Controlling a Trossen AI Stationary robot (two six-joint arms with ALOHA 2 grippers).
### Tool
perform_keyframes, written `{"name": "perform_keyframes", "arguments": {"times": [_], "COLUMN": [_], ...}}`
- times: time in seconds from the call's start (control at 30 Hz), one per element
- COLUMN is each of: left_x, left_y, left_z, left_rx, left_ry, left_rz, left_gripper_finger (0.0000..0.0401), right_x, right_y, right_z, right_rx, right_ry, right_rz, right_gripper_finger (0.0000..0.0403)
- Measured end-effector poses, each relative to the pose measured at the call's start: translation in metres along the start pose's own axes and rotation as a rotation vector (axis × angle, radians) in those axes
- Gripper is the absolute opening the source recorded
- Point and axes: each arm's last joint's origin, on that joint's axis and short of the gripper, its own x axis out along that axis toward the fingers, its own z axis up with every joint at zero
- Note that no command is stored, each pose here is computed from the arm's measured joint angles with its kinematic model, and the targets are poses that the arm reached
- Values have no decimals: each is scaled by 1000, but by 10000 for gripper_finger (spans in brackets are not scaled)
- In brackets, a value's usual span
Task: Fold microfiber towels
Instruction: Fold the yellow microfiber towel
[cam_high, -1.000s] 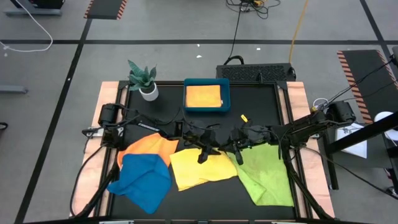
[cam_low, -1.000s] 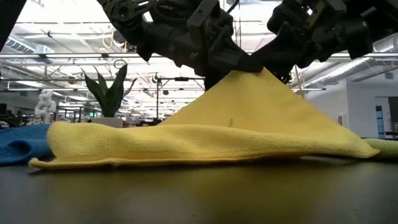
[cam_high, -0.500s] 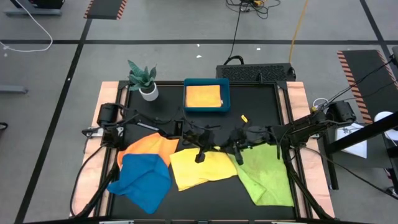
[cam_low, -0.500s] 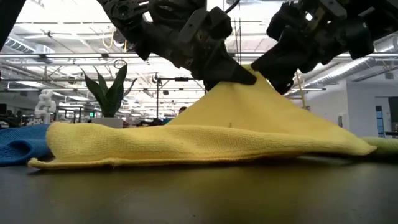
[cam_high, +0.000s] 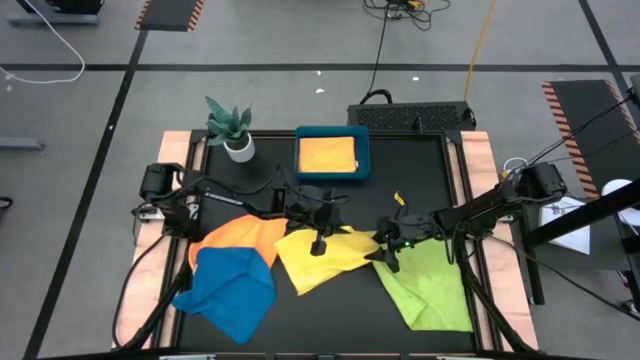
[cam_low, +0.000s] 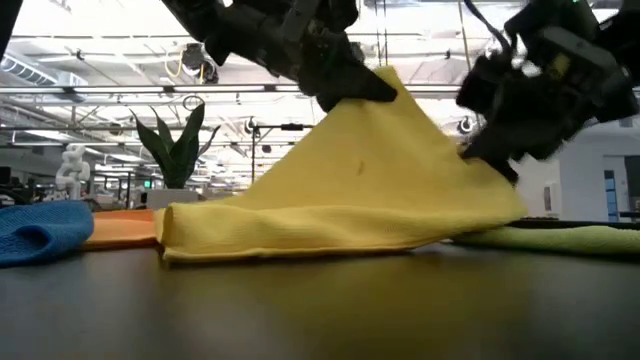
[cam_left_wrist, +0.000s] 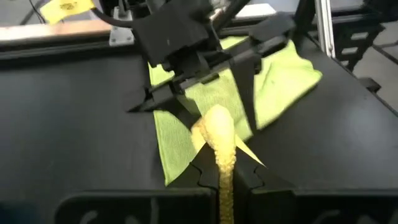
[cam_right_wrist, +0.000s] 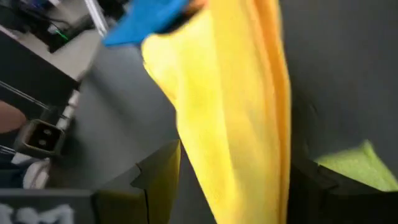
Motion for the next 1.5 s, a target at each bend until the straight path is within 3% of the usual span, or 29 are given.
{"name": "perform_keyframes", "arguments": {"times": [0.2, 0.5, 1.0, 1.3, 1.5], "left_x": [-12, -27, -28, -28, -32], "left_y": [2, -1, -1, -1, -3], "left_z": [9, 16, 17, 17, 21], "left_rx": [21, 27, 15, 15, -4], "left_ry": [-2, 29, 28, 29, 8], "left_rz": [39, 71, 76, 76, 79], "left_gripper_finger": [8, 4, 5, 4, 7], "right_x": [-7, -34, -24, -24, -30], "right_y": [-3, -11, -9, 0, 13], "right_z": [-14, -33, -43, -46, -35], "right_rx": [-3, 31, 8, -26, -87], "right_ry": [-50, -337, -347, -384, -512], "right_rz": [-27, -40, -144, -108, -2], "right_gripper_finger": [193, 143, 107, 14, 3]}}
